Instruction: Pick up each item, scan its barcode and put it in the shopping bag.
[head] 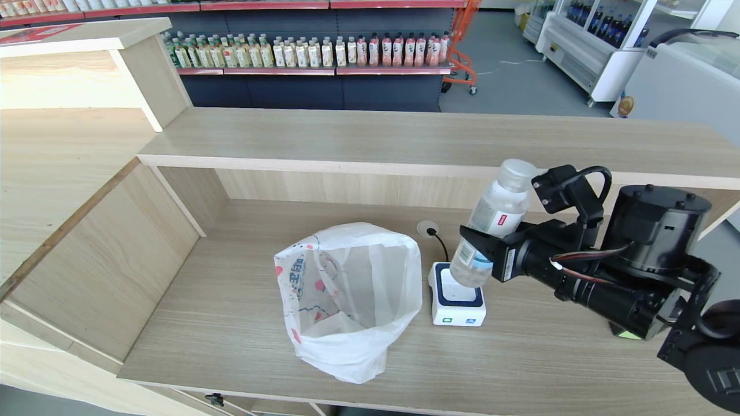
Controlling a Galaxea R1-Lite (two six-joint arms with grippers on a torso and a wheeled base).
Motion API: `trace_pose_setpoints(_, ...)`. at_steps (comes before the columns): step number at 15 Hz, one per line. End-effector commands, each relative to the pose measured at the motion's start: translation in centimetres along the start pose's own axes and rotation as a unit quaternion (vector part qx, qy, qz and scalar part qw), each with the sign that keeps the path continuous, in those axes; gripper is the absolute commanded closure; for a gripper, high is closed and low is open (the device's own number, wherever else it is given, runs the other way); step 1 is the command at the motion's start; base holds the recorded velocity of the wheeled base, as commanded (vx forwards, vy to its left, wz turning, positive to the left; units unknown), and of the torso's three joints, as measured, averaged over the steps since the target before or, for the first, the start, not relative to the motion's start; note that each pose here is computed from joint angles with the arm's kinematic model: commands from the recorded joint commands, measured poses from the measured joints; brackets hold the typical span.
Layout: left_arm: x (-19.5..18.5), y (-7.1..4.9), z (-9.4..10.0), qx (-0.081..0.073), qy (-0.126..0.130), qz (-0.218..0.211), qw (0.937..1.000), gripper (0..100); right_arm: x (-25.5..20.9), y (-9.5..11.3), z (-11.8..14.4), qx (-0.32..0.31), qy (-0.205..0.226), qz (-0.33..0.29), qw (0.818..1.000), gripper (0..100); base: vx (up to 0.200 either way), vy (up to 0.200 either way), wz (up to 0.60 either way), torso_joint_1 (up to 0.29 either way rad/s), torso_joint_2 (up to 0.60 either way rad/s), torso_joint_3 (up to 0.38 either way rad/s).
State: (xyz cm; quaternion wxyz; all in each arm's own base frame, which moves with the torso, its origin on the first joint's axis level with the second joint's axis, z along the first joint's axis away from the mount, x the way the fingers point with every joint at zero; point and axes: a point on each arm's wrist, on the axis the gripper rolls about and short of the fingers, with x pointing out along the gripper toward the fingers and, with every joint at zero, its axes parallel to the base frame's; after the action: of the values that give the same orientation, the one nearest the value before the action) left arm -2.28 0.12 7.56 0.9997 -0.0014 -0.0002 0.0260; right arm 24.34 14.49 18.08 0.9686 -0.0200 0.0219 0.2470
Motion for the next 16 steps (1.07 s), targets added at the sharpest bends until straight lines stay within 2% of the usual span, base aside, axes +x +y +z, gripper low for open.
trace_pose_setpoints(1, 0.0, 0.0, 0.0, -0.001, -0.001, 0.0, 1.0, 0, 1.2, 1.0, -1.1, -0.003, 0.015, 0.011, 1.0, 100, 0.0, 0.2, 0.0, 0.002, 0.01, 0.002)
trace_pose_setpoints(3, 0.0, 0.0, 0.0, -0.001, -0.001, 0.0, 1.0, 0, 2.2, 3.1, -1.3, -0.009, 0.011, 0.017, 1.0, 100, 0.0, 0.2, 0.0, 0.0, 0.0, 0.002)
trace_pose_setpoints(6, 0.0, 0.0, 0.0, 0.001, -0.001, 0.0, 1.0, 0, 2.7, 5.0, -1.7, -0.024, 0.016, 0.025, 0.999, 100, 0.0, 0.2, 0.0, 0.009, 0.01, -0.001)
trace_pose_setpoints(8, 0.0, 0.0, 0.0, 0.001, -0.001, 0.0, 1.0, 0, 2.9, 5.7, -2.2, -0.05, 0.022, 0.033, 0.998, 100, 0.0, 0.0, 0.0, 0.0, 0.0, 0.0)
trace_pose_setpoints(11, 0.0, 0.0, 0.0, -0.002, -0.001, 0.0, 1.0, 0, 3.4, 8.0, -2.9, -0.109, 0.004, 0.066, 0.992, 100, 0.0, 0.0, 0.0, 0.0, 0.0, 0.0)
trace_pose_setpoints(13, 0.0, 0.0, 0.0, -0.002, -0.001, 0.0, 1.0, 0, 4.2, 8.7, -4.0, -0.136, -0.006, 0.072, 0.988, 100, 0.0, 0.0, 0.0, 0.0, 0.0, 0.0)
trace_pose_setpoints(16, 0.0, 0.0, 0.0, -0.002, -0.001, 0.0, 1.0, 0, 4.6, 9.5, -5.4, -0.157, 0.002, 0.082, 0.984, 100, 0.0, 0.0, 0.0, 0.0, 0.0, 0.0)
